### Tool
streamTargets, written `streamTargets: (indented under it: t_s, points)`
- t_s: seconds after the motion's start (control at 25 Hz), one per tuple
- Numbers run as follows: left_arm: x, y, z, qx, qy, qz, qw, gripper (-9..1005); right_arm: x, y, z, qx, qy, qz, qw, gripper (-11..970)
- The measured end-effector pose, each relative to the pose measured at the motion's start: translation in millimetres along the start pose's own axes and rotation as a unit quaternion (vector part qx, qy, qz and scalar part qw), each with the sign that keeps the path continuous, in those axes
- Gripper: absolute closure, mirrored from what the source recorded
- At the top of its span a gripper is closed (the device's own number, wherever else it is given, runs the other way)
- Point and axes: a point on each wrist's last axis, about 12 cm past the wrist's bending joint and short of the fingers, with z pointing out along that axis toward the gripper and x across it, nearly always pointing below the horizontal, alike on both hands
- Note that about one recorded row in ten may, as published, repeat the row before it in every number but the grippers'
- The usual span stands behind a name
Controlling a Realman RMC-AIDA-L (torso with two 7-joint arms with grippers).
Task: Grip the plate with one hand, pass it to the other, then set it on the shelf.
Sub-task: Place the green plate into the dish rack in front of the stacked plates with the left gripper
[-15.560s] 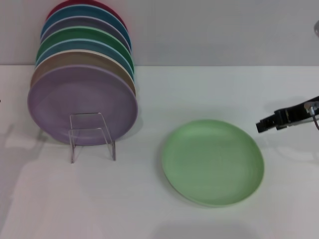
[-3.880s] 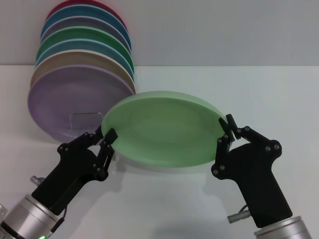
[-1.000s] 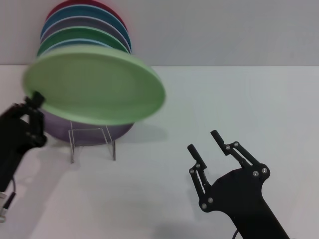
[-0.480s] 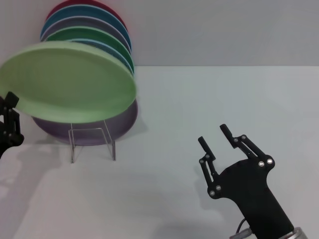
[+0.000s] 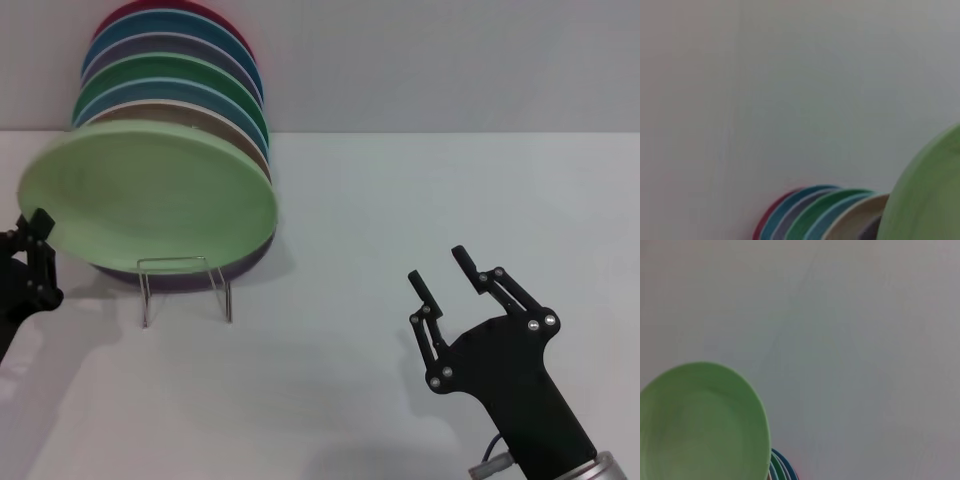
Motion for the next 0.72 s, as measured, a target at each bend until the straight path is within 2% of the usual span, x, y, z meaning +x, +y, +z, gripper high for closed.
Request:
streamTargets:
  t_s: [0.32,0.72]
  points:
    - [11.2,-0.5,-0.2,-0.007,0.045,0.004,0.999,927,2.2,-1.7,0.1,-0.002,0.000,0.001,1.000,590]
    - [17.7,-3.6,-1.5,-0.005,0.071,0.002,0.997,920,3.6,-2.6,1.1,-0.004,-0.001,0.003,1.000,590]
